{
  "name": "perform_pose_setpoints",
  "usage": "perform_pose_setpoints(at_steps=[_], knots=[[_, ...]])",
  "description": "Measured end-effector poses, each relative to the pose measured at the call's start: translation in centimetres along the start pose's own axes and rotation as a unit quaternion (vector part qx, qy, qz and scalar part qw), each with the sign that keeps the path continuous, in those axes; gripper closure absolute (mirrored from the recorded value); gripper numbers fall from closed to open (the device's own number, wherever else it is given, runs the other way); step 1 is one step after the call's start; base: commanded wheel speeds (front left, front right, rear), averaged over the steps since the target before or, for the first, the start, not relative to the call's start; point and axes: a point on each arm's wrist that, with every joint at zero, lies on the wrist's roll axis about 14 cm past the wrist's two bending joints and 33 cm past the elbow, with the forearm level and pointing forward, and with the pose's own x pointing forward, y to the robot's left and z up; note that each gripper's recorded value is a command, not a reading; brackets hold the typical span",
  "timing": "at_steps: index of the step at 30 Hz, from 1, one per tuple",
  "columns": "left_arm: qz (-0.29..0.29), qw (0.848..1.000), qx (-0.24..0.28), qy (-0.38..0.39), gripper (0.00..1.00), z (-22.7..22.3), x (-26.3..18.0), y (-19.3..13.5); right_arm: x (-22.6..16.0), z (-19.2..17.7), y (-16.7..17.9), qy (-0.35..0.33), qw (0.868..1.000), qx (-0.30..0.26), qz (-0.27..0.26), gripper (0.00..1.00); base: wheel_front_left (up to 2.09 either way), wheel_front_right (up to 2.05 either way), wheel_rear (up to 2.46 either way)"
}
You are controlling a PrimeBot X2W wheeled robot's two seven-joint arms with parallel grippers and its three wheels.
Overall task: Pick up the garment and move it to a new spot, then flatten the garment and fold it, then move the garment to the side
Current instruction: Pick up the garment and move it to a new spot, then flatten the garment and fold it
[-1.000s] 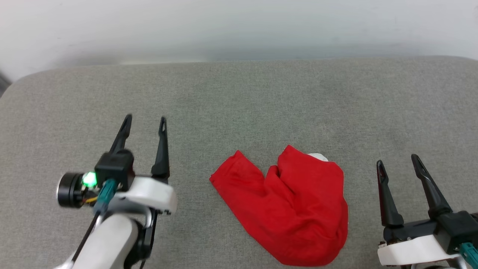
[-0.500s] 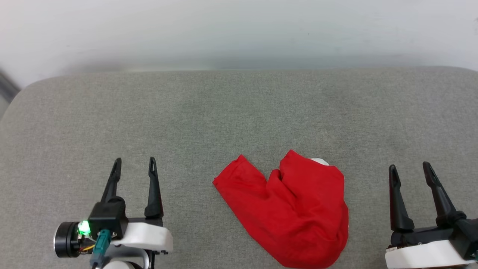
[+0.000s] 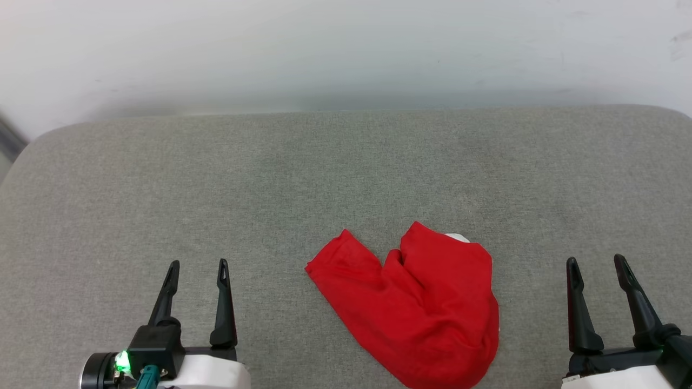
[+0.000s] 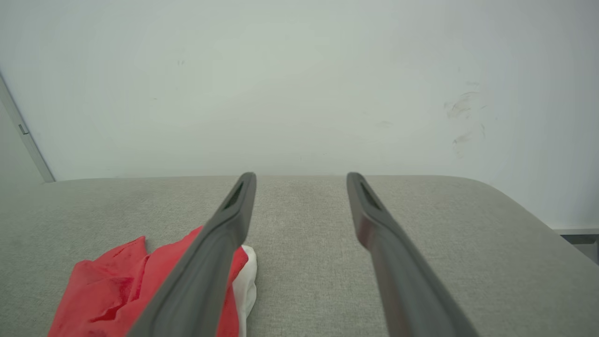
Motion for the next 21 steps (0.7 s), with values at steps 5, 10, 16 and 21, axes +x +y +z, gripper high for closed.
perform_pose_setpoints(at_steps=[5, 10, 16, 21], knots=[[0.002, 1.000, -0.002, 0.005, 0.00, -0.33, -0.41, 0.32, -0.15, -0.06, 0.04, 0.001, 1.000, 0.006, 0.000, 0.00, 0.00, 0.00, 0.00], [0.005, 1.000, -0.004, 0.007, 0.00, -0.48, -0.52, 0.61, -0.21, -0.15, 0.16, 0.003, 1.000, 0.008, 0.001, 0.00, 0.00, 0.00, 0.00], [0.005, 1.000, -0.001, 0.012, 0.00, -0.81, -0.61, 0.88, -0.18, -0.31, 0.26, 0.005, 1.000, 0.008, 0.003, 0.00, 0.00, 0.00, 0.00], [0.005, 1.000, -0.001, 0.015, 0.00, -0.99, -0.61, 1.00, -0.19, -0.34, 0.28, 0.006, 1.000, 0.008, 0.003, 0.00, 0.00, 0.00, 0.00]])
